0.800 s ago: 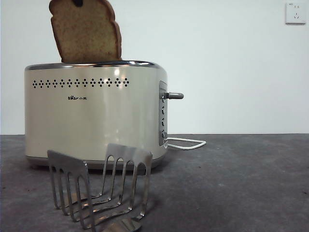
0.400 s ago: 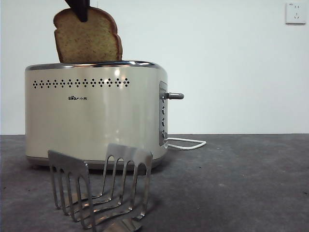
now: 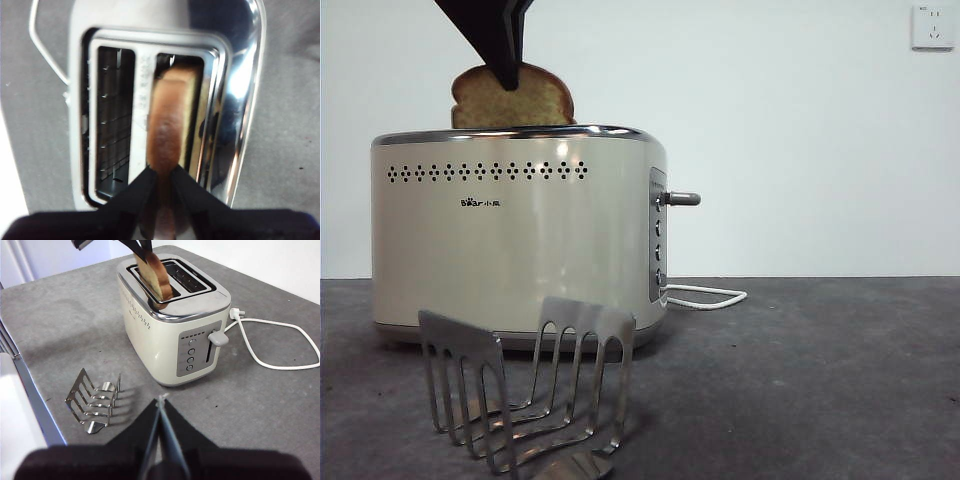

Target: Pick up a slice of bread from the rack,put the bread on the toaster,press the button

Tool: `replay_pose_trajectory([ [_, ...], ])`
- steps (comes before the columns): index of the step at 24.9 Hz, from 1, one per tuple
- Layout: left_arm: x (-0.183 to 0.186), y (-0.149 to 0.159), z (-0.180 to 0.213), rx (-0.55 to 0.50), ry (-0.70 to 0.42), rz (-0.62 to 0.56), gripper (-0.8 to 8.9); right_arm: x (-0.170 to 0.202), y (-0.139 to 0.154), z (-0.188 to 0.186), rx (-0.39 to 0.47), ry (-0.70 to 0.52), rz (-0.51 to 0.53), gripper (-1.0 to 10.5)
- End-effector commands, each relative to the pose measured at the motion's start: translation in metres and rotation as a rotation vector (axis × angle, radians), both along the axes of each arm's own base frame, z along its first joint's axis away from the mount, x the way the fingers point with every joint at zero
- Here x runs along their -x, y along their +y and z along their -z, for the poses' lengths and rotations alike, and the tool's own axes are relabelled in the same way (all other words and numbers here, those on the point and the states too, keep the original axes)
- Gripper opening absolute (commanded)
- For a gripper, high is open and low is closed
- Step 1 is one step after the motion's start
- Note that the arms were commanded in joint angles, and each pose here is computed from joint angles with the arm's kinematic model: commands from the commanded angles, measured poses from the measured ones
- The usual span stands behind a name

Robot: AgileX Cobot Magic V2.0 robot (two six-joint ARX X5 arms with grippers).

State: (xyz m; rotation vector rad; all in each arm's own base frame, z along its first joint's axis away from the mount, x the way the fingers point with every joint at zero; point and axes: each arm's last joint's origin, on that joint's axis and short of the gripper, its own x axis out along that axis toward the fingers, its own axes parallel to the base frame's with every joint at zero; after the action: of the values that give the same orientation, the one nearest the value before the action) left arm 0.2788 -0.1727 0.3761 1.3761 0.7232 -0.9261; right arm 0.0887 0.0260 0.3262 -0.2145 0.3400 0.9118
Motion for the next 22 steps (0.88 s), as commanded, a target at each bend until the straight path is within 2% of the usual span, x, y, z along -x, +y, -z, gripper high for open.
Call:
replay_pose_trajectory([
  [1, -0.004, -0.002, 0.006, 0.003, 0.016, -0.01, 0.01, 0.0, 0.0, -0.001, 0.004, -0.008, -0.007, 0.0],
  [3, -0.004, -0.002, 0.006, 0.004, 0.017, -0.012, 0.45, 0.0, 0.0, -0.001, 0.005, -0.006, -0.007, 0.0],
  [6, -0.005, -0.001, 0.006, 0.012, 0.013, -0.024, 2.53, 0.0, 0.0, -0.001, 0.004, -0.006, -0.007, 0.0],
  [8, -0.005, -0.001, 0.005, 0.017, 0.001, -0.04, 3.26, 0.0, 0.0, -0.001, 0.004, -0.005, -0.007, 0.0],
  [16, 0.003, 0.005, -0.009, 0.029, -0.072, -0.088, 3.24, -0.001, 0.0, 0.0, -0.003, 0.018, -0.002, 0.0],
  [22, 0.031, 0.023, -0.043, 0.128, -0.165, -0.13, 3.23, -0.009, 0.001, 0.01, 0.001, 0.154, 0.0, 0.0],
])
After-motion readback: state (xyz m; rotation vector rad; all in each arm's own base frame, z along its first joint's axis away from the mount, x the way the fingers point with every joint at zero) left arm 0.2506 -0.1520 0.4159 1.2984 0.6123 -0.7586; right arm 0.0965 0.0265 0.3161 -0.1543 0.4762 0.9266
